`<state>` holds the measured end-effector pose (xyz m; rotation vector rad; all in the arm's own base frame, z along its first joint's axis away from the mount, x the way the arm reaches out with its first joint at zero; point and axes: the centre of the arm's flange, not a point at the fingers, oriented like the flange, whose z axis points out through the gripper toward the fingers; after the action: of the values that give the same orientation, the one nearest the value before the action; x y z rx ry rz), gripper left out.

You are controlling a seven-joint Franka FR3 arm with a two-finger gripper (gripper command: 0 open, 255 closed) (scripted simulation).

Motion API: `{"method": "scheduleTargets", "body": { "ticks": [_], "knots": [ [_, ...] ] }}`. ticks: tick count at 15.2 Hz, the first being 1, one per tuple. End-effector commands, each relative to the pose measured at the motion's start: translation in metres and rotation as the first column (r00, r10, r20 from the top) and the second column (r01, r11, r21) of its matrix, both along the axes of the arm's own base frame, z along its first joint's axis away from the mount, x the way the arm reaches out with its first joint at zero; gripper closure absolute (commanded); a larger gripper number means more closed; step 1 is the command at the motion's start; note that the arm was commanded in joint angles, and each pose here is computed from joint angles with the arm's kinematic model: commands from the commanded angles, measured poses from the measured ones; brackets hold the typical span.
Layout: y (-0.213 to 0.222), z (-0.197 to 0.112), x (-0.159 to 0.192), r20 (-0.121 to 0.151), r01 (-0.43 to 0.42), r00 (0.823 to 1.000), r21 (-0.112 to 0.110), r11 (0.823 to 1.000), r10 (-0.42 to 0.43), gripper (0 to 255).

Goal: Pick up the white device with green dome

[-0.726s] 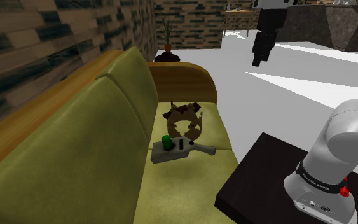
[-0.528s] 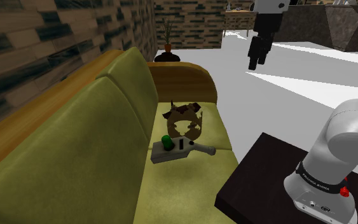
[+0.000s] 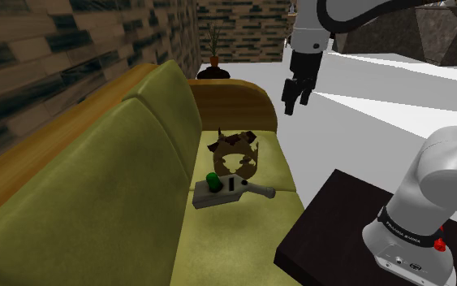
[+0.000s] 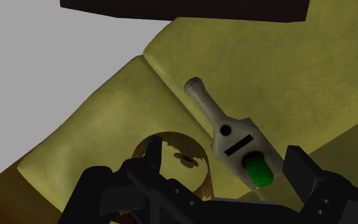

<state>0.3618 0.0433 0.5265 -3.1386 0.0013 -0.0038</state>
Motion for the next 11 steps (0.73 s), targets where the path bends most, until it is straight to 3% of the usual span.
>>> {"method": "scheduleTargets", "body": {
  "ticks": [1, 11],
  "knots": [
    [0.014, -0.018, 0.011, 0.01, 0.01, 1.0, -0.011, 1.0, -0.01, 0],
    [0.082, -0.112, 0.079, 0.048, 0.056, 0.997, -0.068, 0.996, -0.052, 0]
  ]
}}
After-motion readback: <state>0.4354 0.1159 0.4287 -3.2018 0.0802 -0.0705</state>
